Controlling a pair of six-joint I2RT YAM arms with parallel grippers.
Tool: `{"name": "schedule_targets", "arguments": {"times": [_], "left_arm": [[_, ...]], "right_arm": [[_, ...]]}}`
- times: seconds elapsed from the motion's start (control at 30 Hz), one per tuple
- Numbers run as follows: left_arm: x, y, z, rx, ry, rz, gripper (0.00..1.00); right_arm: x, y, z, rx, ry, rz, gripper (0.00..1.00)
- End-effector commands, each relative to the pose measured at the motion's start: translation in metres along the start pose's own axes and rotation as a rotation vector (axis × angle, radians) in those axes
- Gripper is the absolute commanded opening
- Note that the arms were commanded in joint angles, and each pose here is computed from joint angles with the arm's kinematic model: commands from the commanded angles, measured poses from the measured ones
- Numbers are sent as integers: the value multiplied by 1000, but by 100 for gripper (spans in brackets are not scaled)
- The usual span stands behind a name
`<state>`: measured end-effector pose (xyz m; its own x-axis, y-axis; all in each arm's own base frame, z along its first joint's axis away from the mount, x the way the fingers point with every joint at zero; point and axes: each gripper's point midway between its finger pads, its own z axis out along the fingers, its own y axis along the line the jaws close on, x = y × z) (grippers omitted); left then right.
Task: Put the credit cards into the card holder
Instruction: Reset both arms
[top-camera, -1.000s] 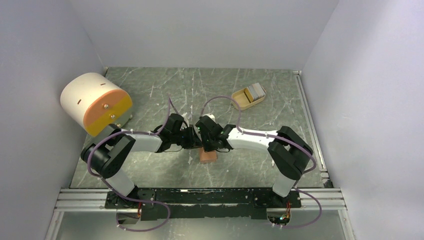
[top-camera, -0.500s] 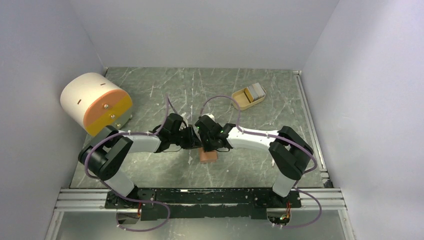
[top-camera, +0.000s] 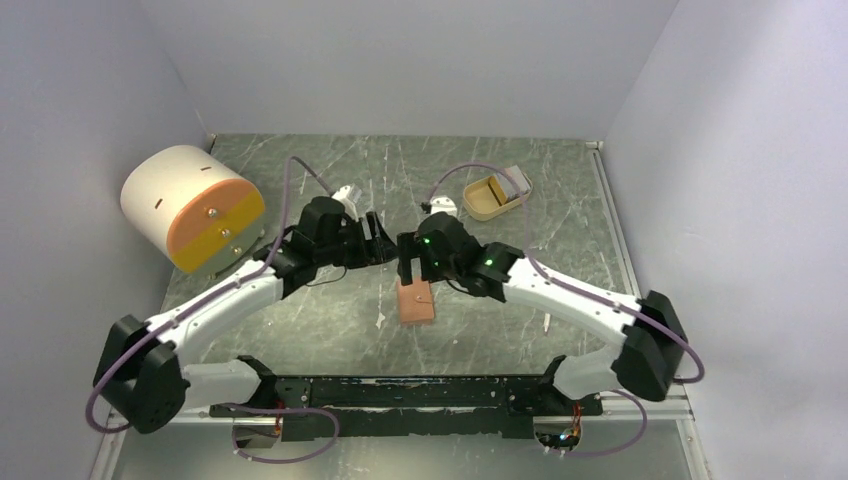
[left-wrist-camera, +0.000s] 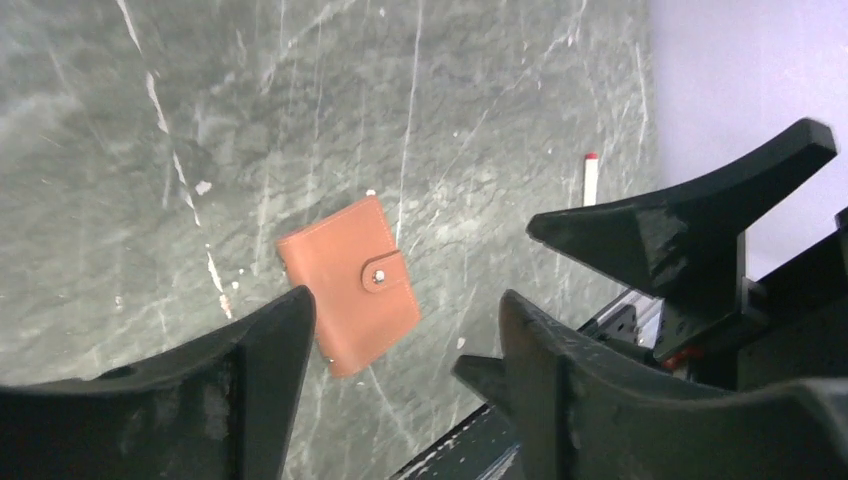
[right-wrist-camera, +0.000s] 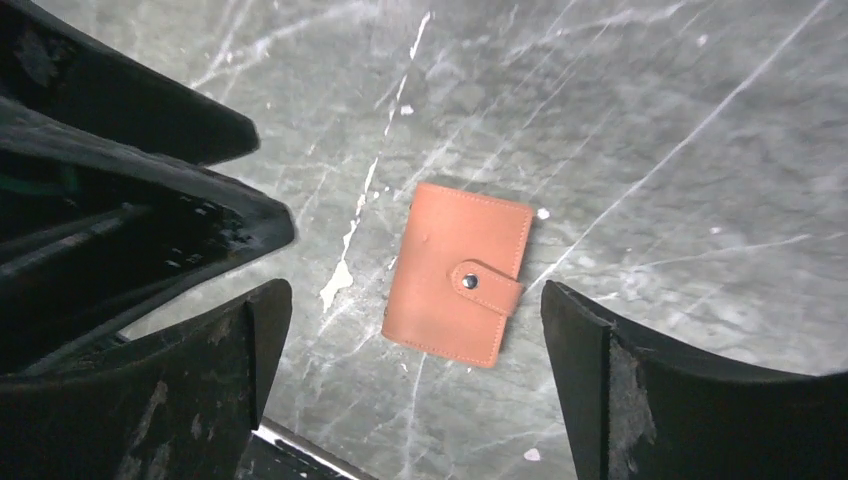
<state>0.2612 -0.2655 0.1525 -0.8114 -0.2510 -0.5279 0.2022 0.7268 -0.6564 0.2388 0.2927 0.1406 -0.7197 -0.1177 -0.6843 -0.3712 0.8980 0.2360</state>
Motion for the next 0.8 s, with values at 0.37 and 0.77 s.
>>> {"name": "schedule_targets", "arguments": {"times": [0.37,0.77], "left_arm": [[-69,-36,-137,-118,-234,228,100],[-59,-19,-152,-73,-372,163,100]], "right_arm": [[-76,-35,-92,101,-371,156,100],[-75,-48,-111,80,-471,191,100]]}}
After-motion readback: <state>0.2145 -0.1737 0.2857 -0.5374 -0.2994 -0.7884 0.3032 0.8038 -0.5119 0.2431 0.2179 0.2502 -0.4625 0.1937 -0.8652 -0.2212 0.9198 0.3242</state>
